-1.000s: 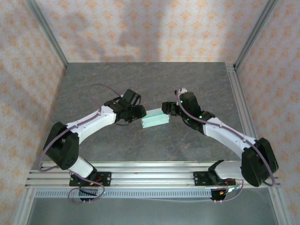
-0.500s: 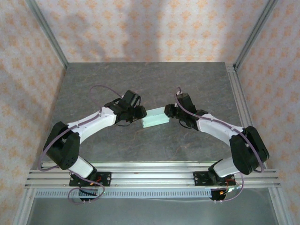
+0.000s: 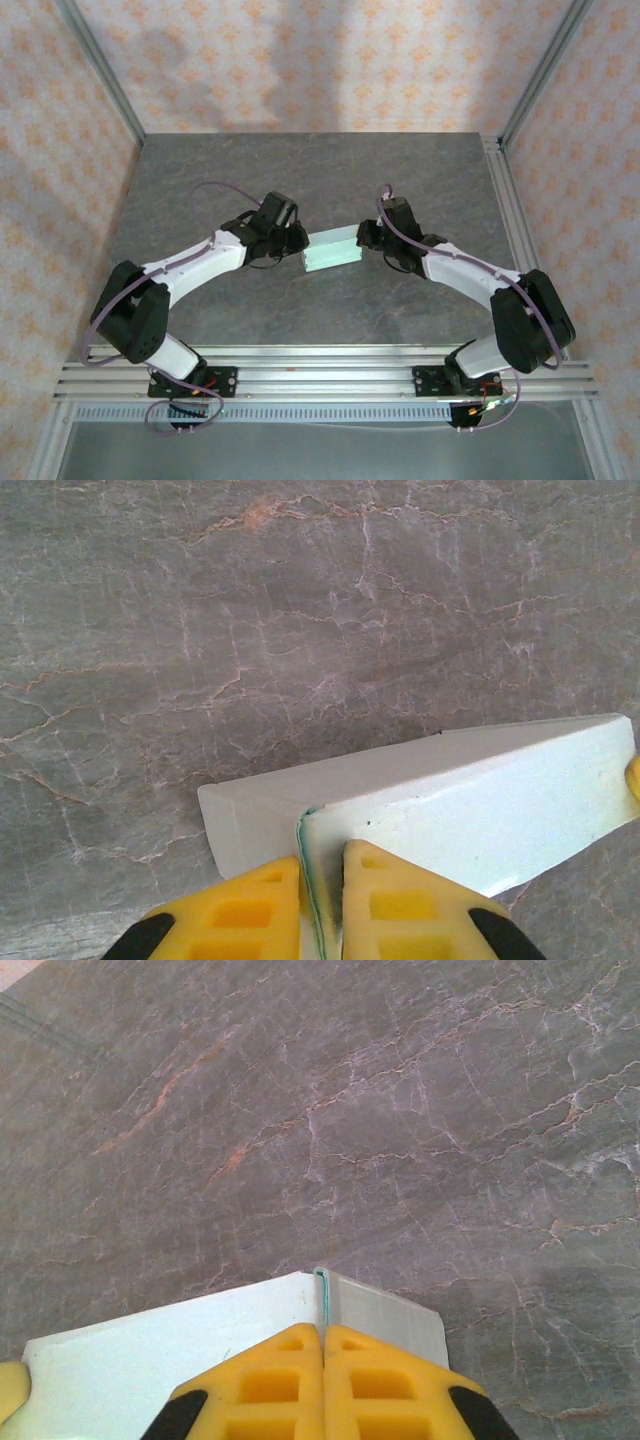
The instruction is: Fold the paper box
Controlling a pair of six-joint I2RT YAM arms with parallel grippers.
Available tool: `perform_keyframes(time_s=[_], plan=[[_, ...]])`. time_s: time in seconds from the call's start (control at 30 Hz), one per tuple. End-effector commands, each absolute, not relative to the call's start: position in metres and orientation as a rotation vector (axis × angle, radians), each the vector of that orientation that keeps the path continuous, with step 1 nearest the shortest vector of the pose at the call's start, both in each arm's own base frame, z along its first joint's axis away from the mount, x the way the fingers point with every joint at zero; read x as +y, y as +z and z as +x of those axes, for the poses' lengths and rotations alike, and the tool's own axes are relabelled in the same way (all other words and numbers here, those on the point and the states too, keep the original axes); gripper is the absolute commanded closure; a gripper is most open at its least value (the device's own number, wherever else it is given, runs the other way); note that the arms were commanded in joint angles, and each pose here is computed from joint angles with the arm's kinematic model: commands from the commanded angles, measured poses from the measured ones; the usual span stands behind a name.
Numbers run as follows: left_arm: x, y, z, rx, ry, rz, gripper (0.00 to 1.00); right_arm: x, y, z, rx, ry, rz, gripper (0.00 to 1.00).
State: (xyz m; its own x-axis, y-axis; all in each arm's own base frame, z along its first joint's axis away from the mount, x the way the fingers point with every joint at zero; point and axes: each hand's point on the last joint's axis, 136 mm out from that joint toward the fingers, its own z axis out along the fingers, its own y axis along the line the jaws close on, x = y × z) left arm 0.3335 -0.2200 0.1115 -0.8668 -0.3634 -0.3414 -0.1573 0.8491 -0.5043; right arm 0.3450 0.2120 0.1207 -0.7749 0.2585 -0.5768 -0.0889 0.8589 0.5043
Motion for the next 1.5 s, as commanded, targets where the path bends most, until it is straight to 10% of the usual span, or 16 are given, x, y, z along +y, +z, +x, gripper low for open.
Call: perform_keyframes(time_s=[0.0, 0.2, 0.7, 0.9, 1.17, 1.3, 1.47], plan=[[-0.195, 0.056, 0.288, 2.813, -0.479, -0.391, 0.75, 0.198, 0.088, 0.324, 2.483, 0.6, 0.127, 0.92], [-0.189, 0.056, 0.277, 2.8, -0.497, -0.397, 0.55, 0.196, 0.081, 0.323, 2.498, 0.587, 0.134, 0.94], [-0.182, 0.011, 0.259, 2.864, -0.422, -0.409, 0.92, 0.197, 0.077, 0.327, 2.505, 0.559, 0.12, 0.97], [-0.182, 0.051, 0.277, 2.778, -0.395, -0.32, 0.65, 0.203, 0.102, 0.337, 2.458, 0.581, 0.103, 0.95], [-0.195, 0.119, 0.308, 2.695, -0.405, -0.218, 0.45, 0.202, 0.152, 0.355, 2.34, 0.606, 0.135, 0.71], [-0.19, 0.146, 0.322, 2.606, -0.345, -0.131, 0.39, 0.195, 0.175, 0.361, 2.268, 0.635, 0.178, 0.37], [-0.206, 0.174, 0.341, 2.515, -0.34, 0.165, 0.23, 0.18, 0.187, 0.363, 2.221, 0.64, 0.229, 0.22]])
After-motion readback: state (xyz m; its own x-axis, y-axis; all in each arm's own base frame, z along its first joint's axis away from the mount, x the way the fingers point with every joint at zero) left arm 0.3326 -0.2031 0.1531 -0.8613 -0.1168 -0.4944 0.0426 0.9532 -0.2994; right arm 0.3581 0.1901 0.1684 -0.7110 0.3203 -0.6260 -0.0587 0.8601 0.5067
